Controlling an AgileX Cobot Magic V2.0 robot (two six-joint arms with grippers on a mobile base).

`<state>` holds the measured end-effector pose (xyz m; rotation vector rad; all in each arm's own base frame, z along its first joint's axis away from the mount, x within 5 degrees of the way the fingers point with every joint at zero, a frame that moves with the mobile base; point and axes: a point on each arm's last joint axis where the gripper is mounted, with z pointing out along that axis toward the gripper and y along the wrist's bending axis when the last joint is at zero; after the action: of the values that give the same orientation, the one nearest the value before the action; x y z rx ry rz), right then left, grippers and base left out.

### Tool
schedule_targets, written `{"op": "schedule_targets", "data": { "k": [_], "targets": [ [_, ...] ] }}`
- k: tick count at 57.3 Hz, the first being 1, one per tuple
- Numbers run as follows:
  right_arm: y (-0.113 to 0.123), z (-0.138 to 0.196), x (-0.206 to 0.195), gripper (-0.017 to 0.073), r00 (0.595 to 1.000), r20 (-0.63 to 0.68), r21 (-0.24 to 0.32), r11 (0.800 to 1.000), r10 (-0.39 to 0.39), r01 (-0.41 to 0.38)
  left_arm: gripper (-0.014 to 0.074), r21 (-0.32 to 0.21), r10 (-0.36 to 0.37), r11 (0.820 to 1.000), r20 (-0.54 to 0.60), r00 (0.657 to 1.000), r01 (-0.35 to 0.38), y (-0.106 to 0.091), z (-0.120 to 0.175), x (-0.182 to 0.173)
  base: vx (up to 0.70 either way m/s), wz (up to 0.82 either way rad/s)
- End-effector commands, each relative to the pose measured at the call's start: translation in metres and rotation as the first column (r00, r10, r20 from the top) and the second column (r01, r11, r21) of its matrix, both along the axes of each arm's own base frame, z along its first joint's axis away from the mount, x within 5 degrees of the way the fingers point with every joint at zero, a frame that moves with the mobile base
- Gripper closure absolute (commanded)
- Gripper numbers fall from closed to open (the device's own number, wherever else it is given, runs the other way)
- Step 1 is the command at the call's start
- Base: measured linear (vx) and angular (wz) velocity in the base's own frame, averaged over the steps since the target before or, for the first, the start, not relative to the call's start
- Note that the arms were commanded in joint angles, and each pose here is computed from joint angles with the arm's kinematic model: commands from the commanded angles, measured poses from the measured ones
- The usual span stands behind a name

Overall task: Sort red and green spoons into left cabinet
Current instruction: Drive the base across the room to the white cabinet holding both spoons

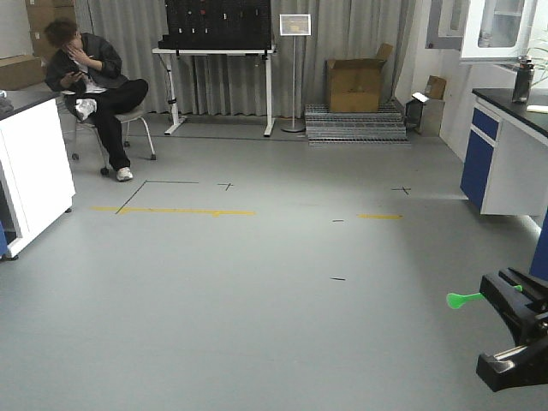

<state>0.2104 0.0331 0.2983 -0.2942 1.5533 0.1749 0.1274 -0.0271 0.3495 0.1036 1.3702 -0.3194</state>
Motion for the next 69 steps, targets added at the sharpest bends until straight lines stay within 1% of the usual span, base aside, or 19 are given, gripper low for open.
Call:
{"op": "schedule_targets", "data": {
  "k": [1, 34, 69],
  "targets": [
    [0.0021, 0.0184, -0.0018, 0.0564, 0.994, 0.104, 0.031, 0.999, 0.025, -0.029, 0.06, -0.031, -0.04, 0.999, 0.073, 0.997, 0.042, -0.0029, 0.0138, -0.0032, 0.43, 0.01],
    [0.0021, 0.0184, -0.0018, 0.0564, 0.994, 0.104, 0.031, 0.999, 0.025, -0.029, 0.06, -0.031, -0.04, 0.999, 0.073, 0.997, 0.042, -0.0029, 0.0138, -0.0032, 0.47, -0.02],
    [0.0021, 0.0184, -0.0018, 0.0564, 0.994, 0.104, 0.031, 0.999, 0.025, -0.029, 0.06, -0.031, -0.039, 0.999, 0.073, 0.997, 0.042, -0.0029, 0.0138, -0.0032, 0.54, -0.06]
  ]
}}
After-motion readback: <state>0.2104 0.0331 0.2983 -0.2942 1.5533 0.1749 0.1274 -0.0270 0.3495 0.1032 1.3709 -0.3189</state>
